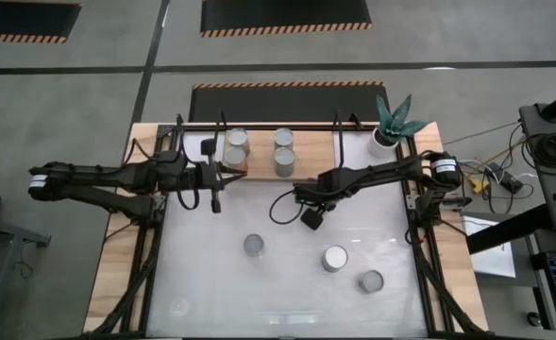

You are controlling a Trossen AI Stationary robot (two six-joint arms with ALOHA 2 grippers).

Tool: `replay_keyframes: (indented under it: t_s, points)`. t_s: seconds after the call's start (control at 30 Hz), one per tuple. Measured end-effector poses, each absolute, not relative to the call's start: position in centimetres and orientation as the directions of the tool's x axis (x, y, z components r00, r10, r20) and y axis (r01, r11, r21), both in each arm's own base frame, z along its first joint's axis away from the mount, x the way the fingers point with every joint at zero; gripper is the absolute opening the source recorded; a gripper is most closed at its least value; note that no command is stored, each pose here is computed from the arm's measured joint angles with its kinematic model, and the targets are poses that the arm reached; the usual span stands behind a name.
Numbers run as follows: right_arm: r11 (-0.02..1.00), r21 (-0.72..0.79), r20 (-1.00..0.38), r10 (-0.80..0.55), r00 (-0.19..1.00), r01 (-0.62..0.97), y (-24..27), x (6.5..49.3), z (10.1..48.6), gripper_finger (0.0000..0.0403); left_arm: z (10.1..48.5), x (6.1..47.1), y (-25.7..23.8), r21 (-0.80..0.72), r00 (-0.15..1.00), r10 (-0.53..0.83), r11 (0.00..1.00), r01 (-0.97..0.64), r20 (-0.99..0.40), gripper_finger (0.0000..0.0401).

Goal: Pick and place cans onto a shelf
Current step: Put the canned sliced peaches on the shelf

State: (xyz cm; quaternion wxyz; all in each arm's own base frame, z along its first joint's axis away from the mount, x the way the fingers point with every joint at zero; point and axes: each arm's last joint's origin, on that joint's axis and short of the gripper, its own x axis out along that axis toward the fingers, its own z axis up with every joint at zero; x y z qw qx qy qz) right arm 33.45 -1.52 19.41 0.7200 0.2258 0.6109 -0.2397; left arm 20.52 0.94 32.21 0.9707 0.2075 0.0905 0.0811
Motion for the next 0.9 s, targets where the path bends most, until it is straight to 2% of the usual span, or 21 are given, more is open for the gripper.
replay_keyframes:
  t_s: [0.33,0.57,0.77,0.9]
  points:
    - [0.783,0.041,-0.986,-0.070,0.153,0.620,-1.5,33.6,19.7,0.0268,32.2,20.5,0.9,0.417,0.970,0.195,0.901,-0.120,-0.142,0.0000]
    - [0.796,0.061,-0.982,-0.060,0.179,0.603,-1.5,34.1,20.8,0.0286,32.2,20.5,0.9,0.417,0.970,0.195,0.901,-0.120,-0.142,0.0000]
    - [0.850,0.073,-0.968,-0.066,0.242,0.522,-1.6,35.2,24.4,0.0290,32.2,20.5,0.9,0.417,0.970,0.195,0.901,-0.120,-0.142,0.0000]
    - [0.909,-0.002,-0.955,-0.126,0.269,0.418,-2.4,35.5,27.3,0.0291,32.2,20.5,0.9,0.418,0.970,0.195,0.901,-0.120,-0.142,0.0000]
